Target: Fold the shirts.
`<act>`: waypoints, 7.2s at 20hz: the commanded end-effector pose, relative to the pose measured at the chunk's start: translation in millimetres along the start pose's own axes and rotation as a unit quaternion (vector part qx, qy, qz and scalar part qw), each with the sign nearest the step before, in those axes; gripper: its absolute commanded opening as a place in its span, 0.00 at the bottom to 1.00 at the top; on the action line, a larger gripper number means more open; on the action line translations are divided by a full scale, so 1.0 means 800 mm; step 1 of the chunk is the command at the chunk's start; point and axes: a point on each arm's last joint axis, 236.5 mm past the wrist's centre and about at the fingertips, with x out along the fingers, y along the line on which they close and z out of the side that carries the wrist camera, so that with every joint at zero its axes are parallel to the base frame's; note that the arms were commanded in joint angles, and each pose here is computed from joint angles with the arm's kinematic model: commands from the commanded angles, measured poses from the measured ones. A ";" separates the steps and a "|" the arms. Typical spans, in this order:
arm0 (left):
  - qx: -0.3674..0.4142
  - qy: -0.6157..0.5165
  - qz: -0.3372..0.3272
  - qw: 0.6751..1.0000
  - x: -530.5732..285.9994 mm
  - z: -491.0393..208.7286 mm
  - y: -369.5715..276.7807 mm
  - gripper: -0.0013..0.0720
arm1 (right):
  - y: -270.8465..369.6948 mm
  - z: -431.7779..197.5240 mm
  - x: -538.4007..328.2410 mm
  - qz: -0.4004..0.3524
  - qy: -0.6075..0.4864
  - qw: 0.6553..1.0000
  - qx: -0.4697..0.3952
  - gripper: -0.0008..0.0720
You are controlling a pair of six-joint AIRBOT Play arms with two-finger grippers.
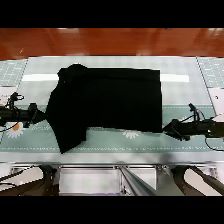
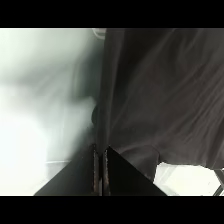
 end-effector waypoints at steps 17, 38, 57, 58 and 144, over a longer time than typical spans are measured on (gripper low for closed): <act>0.055 -0.109 -0.099 0.988 -0.060 0.044 -0.103 0.06 | 0.121 0.094 -0.034 0.063 -0.077 0.989 -0.111 0.05; 0.471 -0.681 -0.008 0.560 -0.566 -0.286 -0.476 0.06 | 0.381 -0.177 -0.632 -0.085 -0.659 0.644 -0.379 0.05; 0.327 -0.324 0.033 0.887 -0.164 0.109 -0.341 0.06 | 0.240 0.158 -0.281 -0.022 -0.346 0.906 -0.241 0.05; 0.313 -0.319 0.039 0.894 -0.132 0.141 -0.330 0.06 | 0.232 0.197 -0.261 -0.012 -0.344 0.911 -0.225 0.05; 0.029 0.082 0.041 0.995 0.068 -0.137 -0.014 0.06 | -0.073 -0.027 -0.052 -0.060 -0.030 0.991 0.118 0.58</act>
